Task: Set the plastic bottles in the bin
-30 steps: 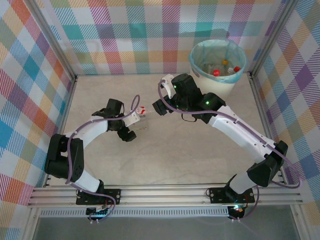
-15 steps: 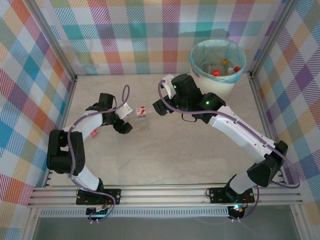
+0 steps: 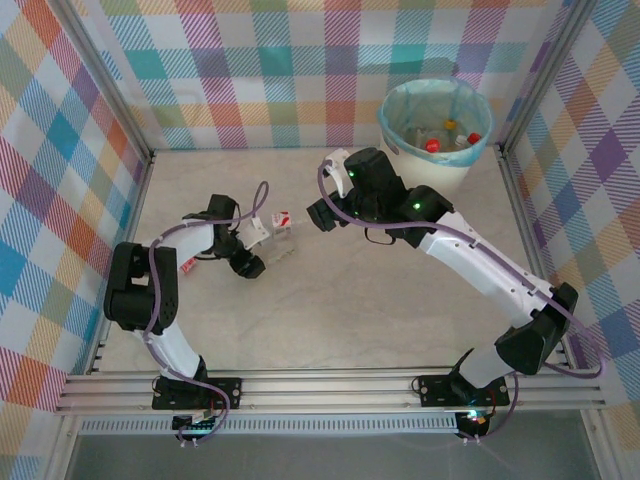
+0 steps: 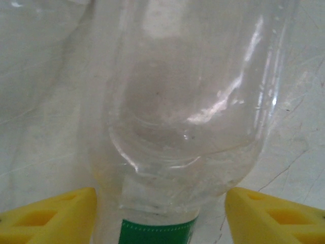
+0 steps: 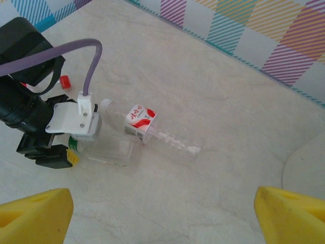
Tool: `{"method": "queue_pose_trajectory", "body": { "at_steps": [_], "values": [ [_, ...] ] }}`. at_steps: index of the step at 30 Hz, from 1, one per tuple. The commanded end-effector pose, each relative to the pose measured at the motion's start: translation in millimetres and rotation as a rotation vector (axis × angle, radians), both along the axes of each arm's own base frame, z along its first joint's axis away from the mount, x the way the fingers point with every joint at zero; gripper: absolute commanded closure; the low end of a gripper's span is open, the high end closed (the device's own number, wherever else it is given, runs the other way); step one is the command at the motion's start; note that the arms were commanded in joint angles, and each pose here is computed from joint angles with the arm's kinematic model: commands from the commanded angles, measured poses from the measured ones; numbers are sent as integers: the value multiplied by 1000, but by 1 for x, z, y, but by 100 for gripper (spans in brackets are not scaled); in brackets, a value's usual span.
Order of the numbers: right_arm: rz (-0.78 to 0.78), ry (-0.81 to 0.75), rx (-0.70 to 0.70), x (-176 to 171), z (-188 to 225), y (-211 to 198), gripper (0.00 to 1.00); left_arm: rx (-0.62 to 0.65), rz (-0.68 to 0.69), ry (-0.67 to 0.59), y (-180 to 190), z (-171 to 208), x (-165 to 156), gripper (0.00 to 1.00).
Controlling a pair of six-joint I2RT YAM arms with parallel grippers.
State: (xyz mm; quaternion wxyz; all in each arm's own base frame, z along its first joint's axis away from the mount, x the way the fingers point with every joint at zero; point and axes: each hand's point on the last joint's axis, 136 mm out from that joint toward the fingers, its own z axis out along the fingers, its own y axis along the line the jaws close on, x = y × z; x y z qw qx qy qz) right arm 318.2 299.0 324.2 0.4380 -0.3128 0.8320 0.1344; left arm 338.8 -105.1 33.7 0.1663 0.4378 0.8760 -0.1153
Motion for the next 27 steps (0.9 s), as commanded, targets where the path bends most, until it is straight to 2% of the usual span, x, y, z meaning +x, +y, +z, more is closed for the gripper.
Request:
{"method": "queue_pose_trajectory", "body": {
  "at_steps": [1,10,16,22,27],
  "values": [
    [-18,-13,26,-4,14,-8,8,5,-52,25,-6,1,-7,41],
    [-32,-43,29,-9,20,-18,9,-46,-127,-27,-20,29,-20,64],
    [-38,-76,37,-13,31,-25,9,-98,-162,-102,-30,59,-28,72],
    [-3,-98,131,-24,55,-23,10,-195,-161,-256,-43,111,-29,73],
    [77,-129,287,-35,84,-9,2,-431,-187,-445,-82,188,-37,73]
  ]
}}
